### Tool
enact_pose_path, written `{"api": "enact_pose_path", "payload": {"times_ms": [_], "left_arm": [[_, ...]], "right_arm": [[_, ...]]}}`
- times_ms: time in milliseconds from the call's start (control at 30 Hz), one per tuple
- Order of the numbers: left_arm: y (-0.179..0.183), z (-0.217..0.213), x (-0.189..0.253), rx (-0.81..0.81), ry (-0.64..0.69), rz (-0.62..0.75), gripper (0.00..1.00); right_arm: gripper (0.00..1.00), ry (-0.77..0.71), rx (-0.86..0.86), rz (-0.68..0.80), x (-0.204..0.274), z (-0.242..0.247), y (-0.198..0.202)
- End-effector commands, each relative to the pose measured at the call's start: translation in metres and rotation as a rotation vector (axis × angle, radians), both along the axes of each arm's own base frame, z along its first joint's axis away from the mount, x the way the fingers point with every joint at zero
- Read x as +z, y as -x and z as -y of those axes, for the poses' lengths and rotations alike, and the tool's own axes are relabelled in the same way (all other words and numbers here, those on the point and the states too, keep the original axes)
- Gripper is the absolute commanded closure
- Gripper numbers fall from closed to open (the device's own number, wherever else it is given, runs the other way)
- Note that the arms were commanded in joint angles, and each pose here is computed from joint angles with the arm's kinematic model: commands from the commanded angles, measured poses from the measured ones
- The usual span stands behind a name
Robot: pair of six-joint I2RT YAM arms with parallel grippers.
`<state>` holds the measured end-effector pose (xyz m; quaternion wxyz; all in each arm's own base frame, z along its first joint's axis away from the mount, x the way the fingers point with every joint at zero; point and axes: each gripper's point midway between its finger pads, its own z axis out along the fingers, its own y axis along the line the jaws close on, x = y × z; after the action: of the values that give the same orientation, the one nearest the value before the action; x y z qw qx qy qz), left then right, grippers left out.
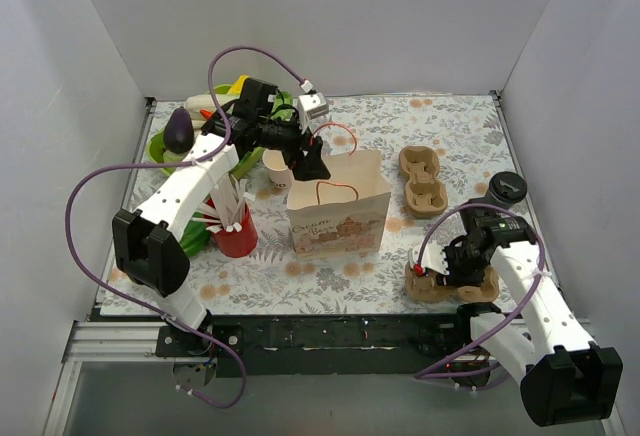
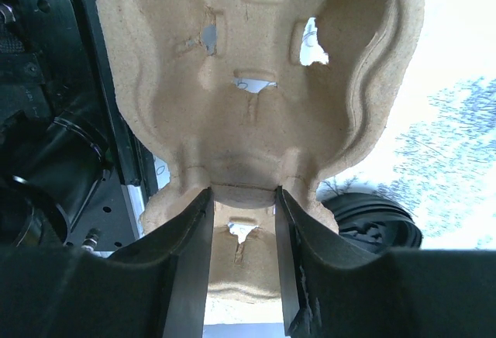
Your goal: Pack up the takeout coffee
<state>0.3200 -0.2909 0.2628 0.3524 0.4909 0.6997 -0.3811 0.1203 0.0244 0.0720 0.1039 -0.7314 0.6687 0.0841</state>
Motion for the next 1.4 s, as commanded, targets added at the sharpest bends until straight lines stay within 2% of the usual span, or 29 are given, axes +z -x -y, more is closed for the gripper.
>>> {"api": "enact_pose_path", "payload": {"times_ms": [0,233,333,400,433,467,533,567,600,667,700,800,833,900,933,1000,1033,1133,1233,1367], "left_arm": [[0.009,0.003,0.061,0.024,0.119,0.086,0.02],[0.003,-0.003,0.1,0.111,0.163,0.156,0.02],[-0.006,-0.007,0.144,0.184,0.233,0.243,0.02],[-0.011,-0.009,0.175,0.255,0.301,0.262,0.02],[-0.027,-0.016,0.196,0.355,0.345,0.323,0.02],[-0.031,-0.018,0.212,0.416,0.403,0.299,0.02],[-0.055,-0.031,0.242,0.568,0.481,0.36,0.02],[-0.063,-0.037,0.252,0.636,0.512,0.364,0.02],[-0.067,-0.045,0.277,0.712,0.59,0.343,0.02],[-0.091,-0.066,0.291,0.907,0.653,0.332,0.02],[-0.088,-0.072,0.311,0.931,0.712,0.335,0.02],[-0.102,-0.103,0.328,1.123,0.798,0.378,0.02],[-0.1,-0.114,0.345,1.159,0.863,0.378,0.02],[-0.122,-0.136,0.342,1.294,0.879,0.371,0.02],[-0.118,-0.149,0.359,1.328,0.946,0.343,0.02],[-0.136,-0.175,0.357,1.421,0.979,0.329,0.02],[-0.131,-0.183,0.371,1.424,1.04,0.321,0.02],[-0.125,-0.186,0.39,1.378,1.082,0.348,0.02],[-0.104,-0.186,0.421,1.304,1.137,0.402,0.02],[-0.102,-0.2,0.419,1.382,1.142,0.401,0.02]], "right_arm": [[0.83,-0.07,-0.013,0.016,0.026,-0.011,0.002],[0.89,-0.107,-0.091,0.095,0.056,-0.017,-0.018],[0.89,-0.145,-0.152,0.125,0.076,-0.024,-0.034],[0.89,-0.199,-0.185,0.206,0.105,-0.032,-0.057],[0.89,-0.222,-0.232,0.197,0.111,-0.036,-0.065],[0.9,-0.275,-0.25,0.265,0.136,-0.044,-0.083],[0.9,-0.332,-0.324,0.256,0.151,-0.053,-0.101],[0.9,-0.374,-0.334,0.307,0.171,-0.058,-0.115],[0.9,-0.415,-0.337,0.304,0.178,-0.066,-0.12],[0.9,-0.463,-0.377,0.29,0.187,-0.074,-0.134],[0.9,-0.51,-0.375,0.327,0.204,-0.08,-0.144],[0.9,-0.601,-0.412,0.333,0.227,-0.093,-0.161],[0.9,-0.626,-0.411,0.323,0.233,-0.098,-0.165],[0.9,-0.711,-0.379,0.331,0.253,-0.111,-0.168],[0.9,-0.739,-0.376,0.336,0.26,-0.114,-0.172],[0.9,-0.805,-0.367,0.337,0.276,-0.123,-0.175],[0.9,-0.838,-0.352,0.368,0.288,-0.127,-0.182],[0.9,-0.915,-0.326,0.365,0.303,-0.137,-0.186],[0.9,-0.964,-0.305,0.348,0.313,-0.145,-0.187],[0.9,-1.039,-0.289,0.376,0.345,-0.152,-0.194]]}}
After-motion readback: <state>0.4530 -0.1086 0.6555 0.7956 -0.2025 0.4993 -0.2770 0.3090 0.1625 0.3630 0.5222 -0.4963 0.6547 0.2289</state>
